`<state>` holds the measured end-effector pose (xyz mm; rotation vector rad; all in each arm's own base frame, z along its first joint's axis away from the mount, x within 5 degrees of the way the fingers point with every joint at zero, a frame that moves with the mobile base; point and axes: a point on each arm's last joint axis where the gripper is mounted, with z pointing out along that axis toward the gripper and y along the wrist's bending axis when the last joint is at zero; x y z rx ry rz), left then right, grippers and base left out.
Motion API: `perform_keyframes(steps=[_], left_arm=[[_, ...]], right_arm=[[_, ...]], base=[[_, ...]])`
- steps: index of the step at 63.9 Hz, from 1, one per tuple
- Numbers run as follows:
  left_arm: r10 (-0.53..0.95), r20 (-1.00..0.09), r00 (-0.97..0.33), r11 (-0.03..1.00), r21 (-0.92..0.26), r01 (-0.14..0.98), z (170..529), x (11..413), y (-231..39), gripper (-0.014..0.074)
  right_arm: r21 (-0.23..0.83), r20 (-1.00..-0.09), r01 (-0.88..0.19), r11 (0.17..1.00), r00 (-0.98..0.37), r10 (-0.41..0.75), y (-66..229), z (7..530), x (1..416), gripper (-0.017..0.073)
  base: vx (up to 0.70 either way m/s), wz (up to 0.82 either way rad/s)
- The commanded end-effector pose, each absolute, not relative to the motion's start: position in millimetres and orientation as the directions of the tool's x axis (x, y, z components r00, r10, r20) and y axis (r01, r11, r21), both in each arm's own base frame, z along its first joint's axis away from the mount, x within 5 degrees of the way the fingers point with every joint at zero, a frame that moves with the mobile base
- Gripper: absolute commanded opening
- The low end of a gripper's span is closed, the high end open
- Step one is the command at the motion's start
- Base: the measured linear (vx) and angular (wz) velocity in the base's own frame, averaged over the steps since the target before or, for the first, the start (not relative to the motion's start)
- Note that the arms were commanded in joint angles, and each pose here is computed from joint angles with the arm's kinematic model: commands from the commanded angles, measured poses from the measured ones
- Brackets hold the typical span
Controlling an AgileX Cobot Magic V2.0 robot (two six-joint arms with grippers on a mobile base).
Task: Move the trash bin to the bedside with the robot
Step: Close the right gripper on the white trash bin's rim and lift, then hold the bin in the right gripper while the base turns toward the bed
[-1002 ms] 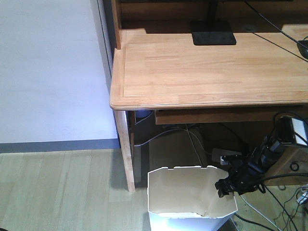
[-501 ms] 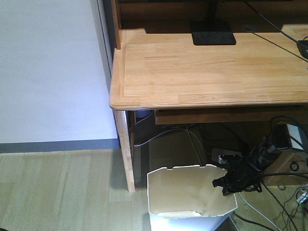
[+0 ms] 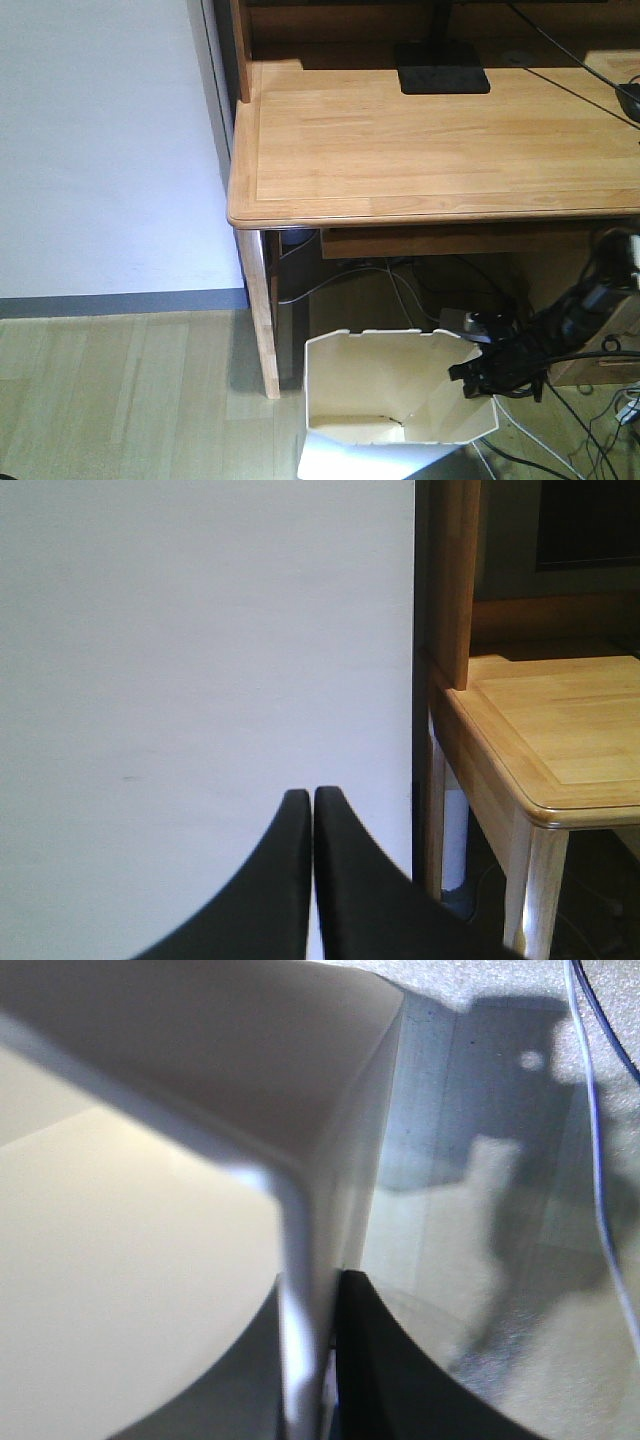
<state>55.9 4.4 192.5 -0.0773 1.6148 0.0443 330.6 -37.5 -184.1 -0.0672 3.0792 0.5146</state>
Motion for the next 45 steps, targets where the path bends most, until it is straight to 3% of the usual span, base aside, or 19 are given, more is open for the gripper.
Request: perform_keyframes(steps=[1,19,31,45], left_arm=[[-0.021,-0.998,0.058,0.997,-0.025,-0.068,208,54,4,-0.0006],[-0.021,-0.998,0.058,0.997,-0.025,-0.068,208,54,4,-0.0006],[-0.021,-0.998,0.058,0.997,-0.025,-0.068,208,54,4,-0.0006],[-0.021,-0.998,0.058,0.997,-0.025,-0.068,208,54,4,-0.0006]], right_arm=[[0.470,-0.105,-0.036,0.882,-0.994,0.015,-50,-130,345,-0.0006],[0.594,-0.149,-0.038,0.804,-0.987,0.063,-86,-58,307,-0.0005],[0.579,-0.191,-0.130,0.805,-0.981,-0.021,-74,-22,285,-0.0005],[0.616,-0.209,-0.155,0.773,-0.977,-0.029,-65,0,278,-0.0005]], base=[[0.00,0.00],[0.00,0.00],[0.00,0.00],[0.00,0.00]])
